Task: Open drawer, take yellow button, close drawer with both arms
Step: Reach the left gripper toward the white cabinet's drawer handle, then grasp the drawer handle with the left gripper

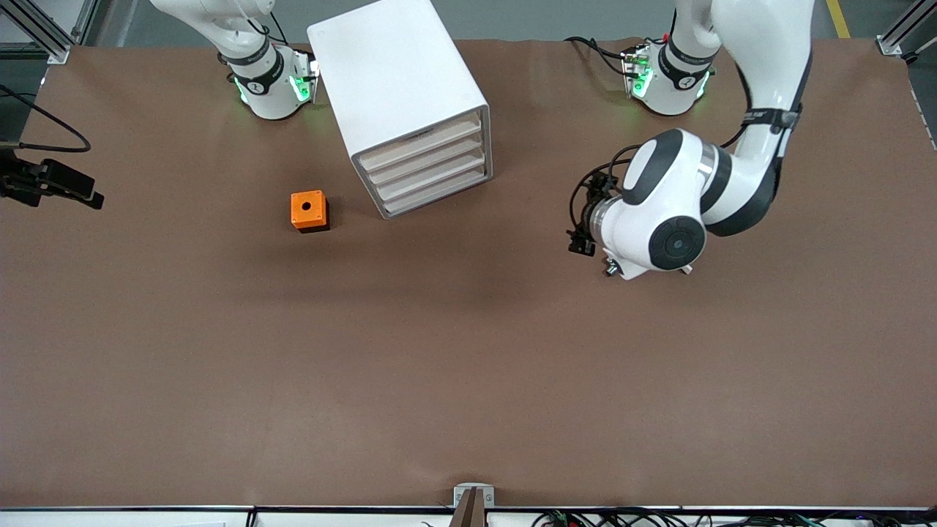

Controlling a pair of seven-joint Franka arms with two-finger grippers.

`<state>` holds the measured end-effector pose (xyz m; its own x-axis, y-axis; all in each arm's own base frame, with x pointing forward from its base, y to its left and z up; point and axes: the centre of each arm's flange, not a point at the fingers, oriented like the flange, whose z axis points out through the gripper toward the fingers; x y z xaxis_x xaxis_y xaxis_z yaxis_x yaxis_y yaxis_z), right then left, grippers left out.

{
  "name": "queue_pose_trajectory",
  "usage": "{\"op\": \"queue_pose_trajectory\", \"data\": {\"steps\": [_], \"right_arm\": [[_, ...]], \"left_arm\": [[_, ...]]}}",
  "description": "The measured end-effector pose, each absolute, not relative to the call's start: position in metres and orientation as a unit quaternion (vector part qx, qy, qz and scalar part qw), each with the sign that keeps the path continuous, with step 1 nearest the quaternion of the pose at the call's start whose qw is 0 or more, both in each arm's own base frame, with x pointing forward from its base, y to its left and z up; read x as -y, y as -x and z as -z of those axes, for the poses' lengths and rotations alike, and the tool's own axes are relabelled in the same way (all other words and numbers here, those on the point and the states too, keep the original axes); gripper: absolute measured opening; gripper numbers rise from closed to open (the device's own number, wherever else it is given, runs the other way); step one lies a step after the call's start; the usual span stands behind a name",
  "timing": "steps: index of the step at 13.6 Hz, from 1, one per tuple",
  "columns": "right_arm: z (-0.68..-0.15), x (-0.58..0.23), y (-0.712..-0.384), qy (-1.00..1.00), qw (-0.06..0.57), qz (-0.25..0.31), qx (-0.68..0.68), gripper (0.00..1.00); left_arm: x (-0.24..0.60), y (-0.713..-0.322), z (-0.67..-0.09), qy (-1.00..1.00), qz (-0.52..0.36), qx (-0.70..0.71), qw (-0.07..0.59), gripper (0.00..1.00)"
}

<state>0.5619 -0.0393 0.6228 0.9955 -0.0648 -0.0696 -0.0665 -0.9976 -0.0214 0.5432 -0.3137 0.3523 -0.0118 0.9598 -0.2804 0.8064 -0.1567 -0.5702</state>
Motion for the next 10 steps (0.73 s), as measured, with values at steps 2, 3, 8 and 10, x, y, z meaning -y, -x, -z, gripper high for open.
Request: {"op": "queue_pose_trajectory", "data": {"steps": [2, 3, 8, 10], "right_arm": [[-0.62, 0.039, -0.563, 0.999, 0.012, -0.037, -0.033, 1.0], [-0.619, 0.039, -0.564, 0.999, 0.012, -0.038, -0.033, 1.0], [-0.621, 0.04, -0.564, 0.999, 0.012, -0.036, -0.033, 1.0], [-0.623, 0.039, -0.564, 0.999, 0.012, -0.034, -0.033, 1.0]], "left_arm": [[0.325, -0.543, -0.333, 0.614, -0.377, 0.681, 0.131, 1.0], [0.331, -0.543, -0.324, 0.583, -0.403, 0.692, 0.135, 1.0], [0.373, -0.536, -0.303, 0.472, -0.495, 0.712, 0.157, 1.0], [0.399, -0.521, -0.293, 0.454, -0.512, 0.707, 0.178, 0.96]]}}
